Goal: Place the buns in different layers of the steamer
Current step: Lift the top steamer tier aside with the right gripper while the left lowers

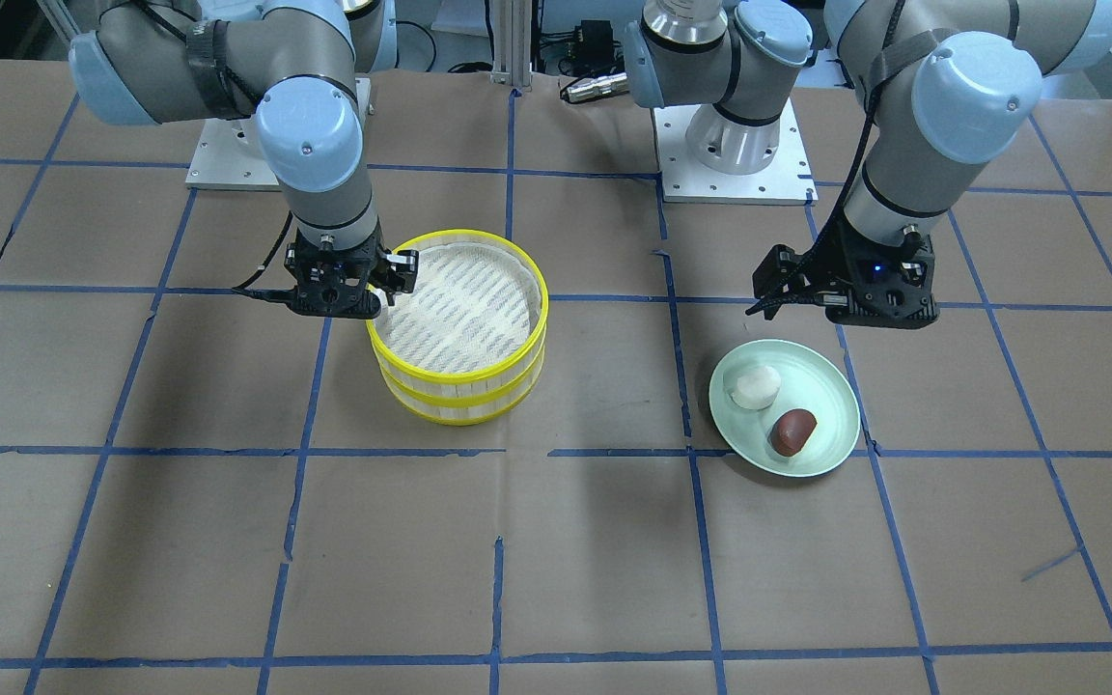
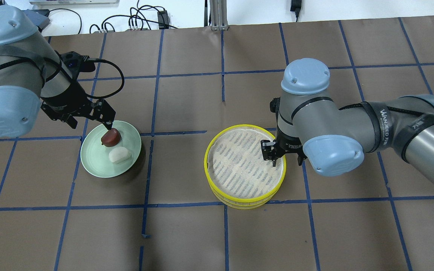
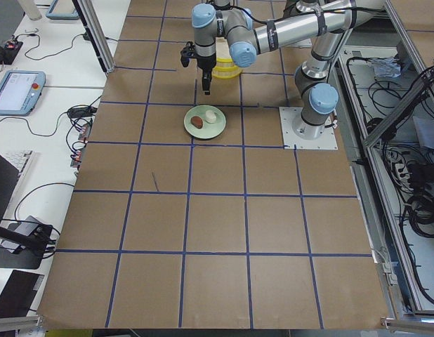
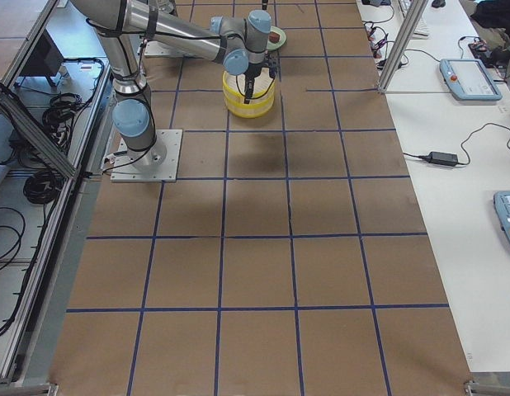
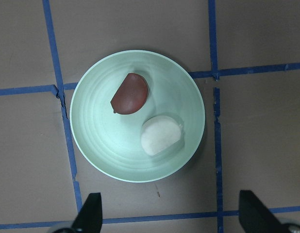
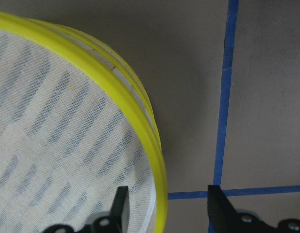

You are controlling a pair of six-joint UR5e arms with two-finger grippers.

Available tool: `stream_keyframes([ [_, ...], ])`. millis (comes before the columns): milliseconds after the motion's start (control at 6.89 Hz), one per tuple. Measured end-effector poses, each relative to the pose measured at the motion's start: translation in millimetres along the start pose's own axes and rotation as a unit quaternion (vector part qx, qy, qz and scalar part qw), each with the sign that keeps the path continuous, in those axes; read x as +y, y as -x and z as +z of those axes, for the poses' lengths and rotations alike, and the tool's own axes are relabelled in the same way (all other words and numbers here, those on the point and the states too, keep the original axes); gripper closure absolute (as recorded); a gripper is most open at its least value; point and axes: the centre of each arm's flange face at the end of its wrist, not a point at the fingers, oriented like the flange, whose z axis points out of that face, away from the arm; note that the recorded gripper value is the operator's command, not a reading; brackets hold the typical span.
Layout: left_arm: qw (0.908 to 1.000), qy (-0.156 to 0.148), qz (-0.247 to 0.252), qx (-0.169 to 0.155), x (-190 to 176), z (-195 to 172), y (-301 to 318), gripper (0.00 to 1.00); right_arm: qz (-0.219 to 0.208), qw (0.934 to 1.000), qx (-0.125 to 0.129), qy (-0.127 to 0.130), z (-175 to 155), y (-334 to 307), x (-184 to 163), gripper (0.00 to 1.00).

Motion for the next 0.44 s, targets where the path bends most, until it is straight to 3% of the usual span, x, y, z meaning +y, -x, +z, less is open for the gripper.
stream_keyframes([
  [290, 1.0, 0.0, 0.0, 0.0, -0.1, -0.2, 0.1, 0.0, 0.0, 1.0, 0.001, 0.006, 7.3, 0.5, -3.6, 0.91],
  [435, 1.0, -0.001, 0.0, -0.001, -0.3, -0.8, 0.2, 0.0, 0.0, 1.0, 0.005, 0.008, 8.7, -0.5, -4.4, 0.93],
])
